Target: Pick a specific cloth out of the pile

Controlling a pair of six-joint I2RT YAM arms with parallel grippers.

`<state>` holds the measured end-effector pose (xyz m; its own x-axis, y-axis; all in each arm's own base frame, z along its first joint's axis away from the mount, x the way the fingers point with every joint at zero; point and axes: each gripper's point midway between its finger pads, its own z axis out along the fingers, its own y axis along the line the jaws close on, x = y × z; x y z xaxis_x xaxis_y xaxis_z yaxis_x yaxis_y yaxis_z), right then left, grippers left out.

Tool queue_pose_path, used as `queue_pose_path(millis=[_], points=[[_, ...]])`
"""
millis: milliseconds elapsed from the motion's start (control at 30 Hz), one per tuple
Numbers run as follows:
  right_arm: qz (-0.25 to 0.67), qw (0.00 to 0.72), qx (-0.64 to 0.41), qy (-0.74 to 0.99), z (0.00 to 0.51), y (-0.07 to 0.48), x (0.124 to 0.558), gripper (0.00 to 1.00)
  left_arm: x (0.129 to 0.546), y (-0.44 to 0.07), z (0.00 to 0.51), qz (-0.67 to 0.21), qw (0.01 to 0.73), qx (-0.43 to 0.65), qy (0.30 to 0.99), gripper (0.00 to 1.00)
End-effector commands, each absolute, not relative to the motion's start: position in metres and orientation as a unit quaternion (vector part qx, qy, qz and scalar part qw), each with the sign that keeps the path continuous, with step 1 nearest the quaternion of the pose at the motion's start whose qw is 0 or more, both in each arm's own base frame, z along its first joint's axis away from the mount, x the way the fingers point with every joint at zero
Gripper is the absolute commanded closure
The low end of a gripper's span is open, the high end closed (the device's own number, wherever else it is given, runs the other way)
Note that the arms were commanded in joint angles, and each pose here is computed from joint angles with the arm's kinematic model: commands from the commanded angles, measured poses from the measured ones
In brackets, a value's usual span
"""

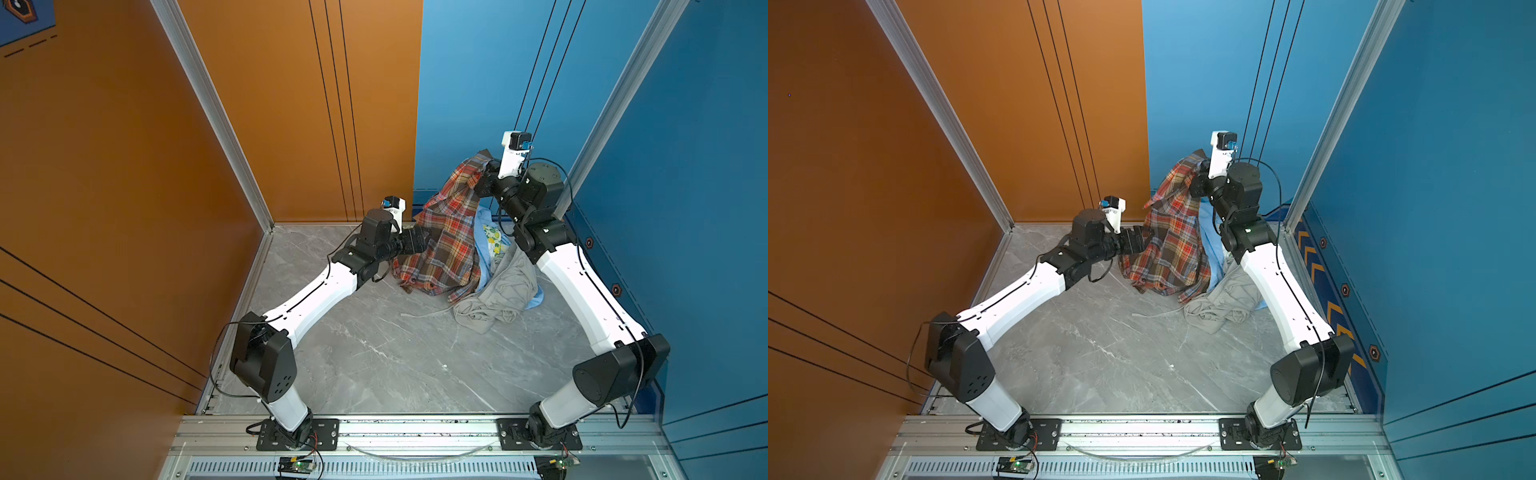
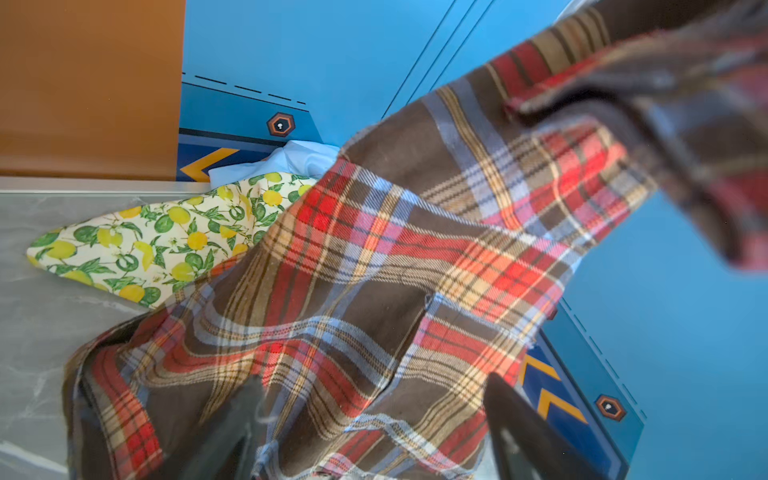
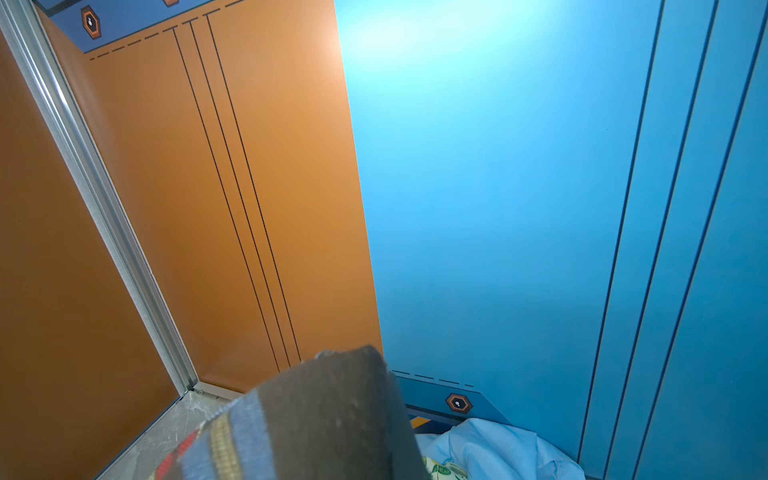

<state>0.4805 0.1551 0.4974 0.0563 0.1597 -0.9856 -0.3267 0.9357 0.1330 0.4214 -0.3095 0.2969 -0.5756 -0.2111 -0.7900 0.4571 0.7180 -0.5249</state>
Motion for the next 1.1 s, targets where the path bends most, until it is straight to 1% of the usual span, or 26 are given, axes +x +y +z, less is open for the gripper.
queue_pose_path(millis=[0,133,367,433,500,600,633,667,733,767,900,1067], points=[[0.167,0.736,-0.040,0.654,0.511,0.150,0.469,1.00,0.404,-0.323,0.302,-0.390,0.487,0.140,0.769,0.02],[0.167,0.733,-0.041,0.658,0.507,0.154,0.464,1.00,0.393,-0.337,0.278,-0.397,0.494,0.158,0.757,0.02],[0.163,0.725,-0.053,0.667,0.500,0.164,0.458,1.00,0.390,-0.386,0.248,-0.379,0.509,0.181,0.751,0.02],[0.162,0.725,-0.054,0.668,0.499,0.166,0.456,1.00,0.399,-0.398,0.240,-0.370,0.518,0.175,0.751,0.02],[0.163,0.724,-0.056,0.668,0.498,0.166,0.453,1.00,0.418,-0.410,0.228,-0.358,0.521,0.158,0.758,0.02],[0.163,0.724,-0.056,0.668,0.498,0.166,0.448,1.00,0.445,-0.424,0.225,-0.327,0.552,0.131,0.756,0.00],[0.163,0.723,-0.056,0.669,0.497,0.167,0.446,1.00,0.453,-0.427,0.226,-0.328,0.556,0.119,0.754,0.10],[0.162,0.722,-0.057,0.670,0.496,0.166,0.445,1.00,0.461,-0.431,0.228,-0.330,0.560,0.108,0.752,0.36],[0.160,0.721,-0.056,0.671,0.494,0.164,0.441,1.00,0.472,-0.434,0.234,-0.318,0.576,0.096,0.747,0.92],[0.159,0.720,-0.057,0.674,0.492,0.163,0.439,1.00,0.476,-0.435,0.237,-0.310,0.580,0.092,0.748,1.00],[0.138,0.707,-0.045,0.692,0.476,0.151,0.436,1.00,0.471,-0.435,0.257,-0.316,0.584,0.107,0.740,1.00],[0.124,0.670,-0.008,0.732,0.427,0.126,0.439,1.00,0.455,-0.418,0.287,-0.336,0.587,0.120,0.727,1.00]])
